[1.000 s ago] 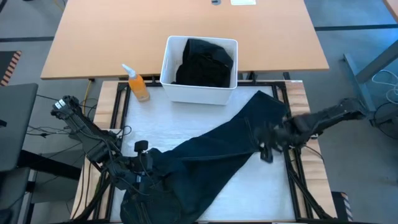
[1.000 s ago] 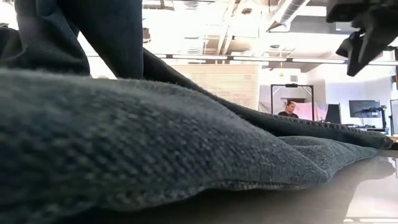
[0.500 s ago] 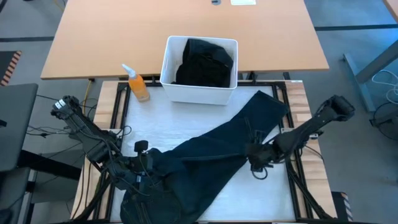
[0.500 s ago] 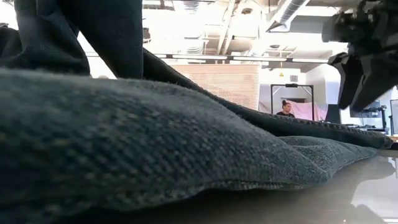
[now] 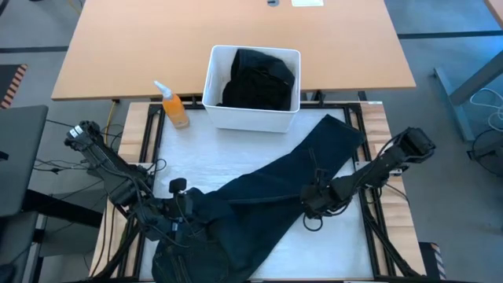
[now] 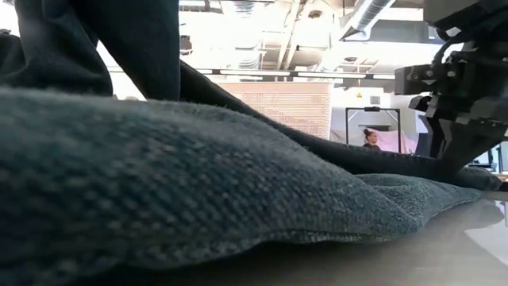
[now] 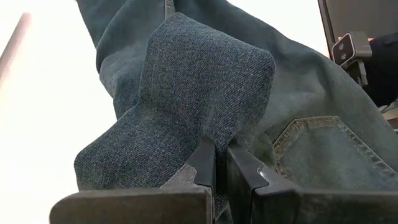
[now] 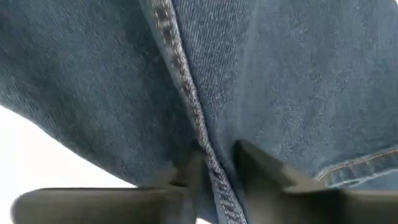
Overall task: Fold laundry
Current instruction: Fold the blue long pants
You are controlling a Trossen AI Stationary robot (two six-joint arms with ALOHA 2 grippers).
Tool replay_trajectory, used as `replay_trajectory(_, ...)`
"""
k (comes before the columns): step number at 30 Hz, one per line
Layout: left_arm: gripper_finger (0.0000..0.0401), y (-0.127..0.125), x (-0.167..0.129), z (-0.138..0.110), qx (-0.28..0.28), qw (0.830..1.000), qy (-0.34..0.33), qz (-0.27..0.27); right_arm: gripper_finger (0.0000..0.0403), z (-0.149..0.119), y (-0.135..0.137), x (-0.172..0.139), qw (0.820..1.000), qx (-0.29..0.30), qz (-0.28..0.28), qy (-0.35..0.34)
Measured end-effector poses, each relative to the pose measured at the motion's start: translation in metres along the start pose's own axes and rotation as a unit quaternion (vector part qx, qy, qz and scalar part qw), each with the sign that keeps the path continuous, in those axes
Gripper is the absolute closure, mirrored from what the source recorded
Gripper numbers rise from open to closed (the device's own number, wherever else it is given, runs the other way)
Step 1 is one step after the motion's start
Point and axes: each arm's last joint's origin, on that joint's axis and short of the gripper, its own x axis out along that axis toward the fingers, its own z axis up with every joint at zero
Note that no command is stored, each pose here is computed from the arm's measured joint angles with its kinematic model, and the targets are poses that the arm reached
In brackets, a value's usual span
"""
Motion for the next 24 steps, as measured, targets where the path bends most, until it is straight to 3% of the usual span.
replay_trajectory(2,0.0401,0.0,0.0,0.0,-0.007,1.0,0.001,-0.001,0.0367,0.0,-0.002,-0.004,1.0,0.002,0.007,0.002)
replay_trajectory(3,0.0401,0.0,0.0,0.0,-0.011,1.0,0.002,-0.003,0.0379,0.0,-0.005,-0.007,1.0,0.004,0.014,0.003)
replay_trajectory(12,0.0394,0.0,0.0,-0.002,-0.037,0.999,0.017,-0.012,0.0378,0.004,-0.039,-0.076,0.998,0.053,0.041,0.017)
replay_trajectory(20,0.0292,-0.001,-0.002,-0.004,-0.027,1.0,0.007,0.009,0.0379,-0.004,-0.067,-0.113,0.992,0.108,0.058,0.043)
replay_trajectory(24,0.0248,-0.005,0.002,-0.019,-0.049,0.998,0.012,0.022,0.0379,-0.004,-0.074,-0.123,0.99,0.123,0.05,0.047)
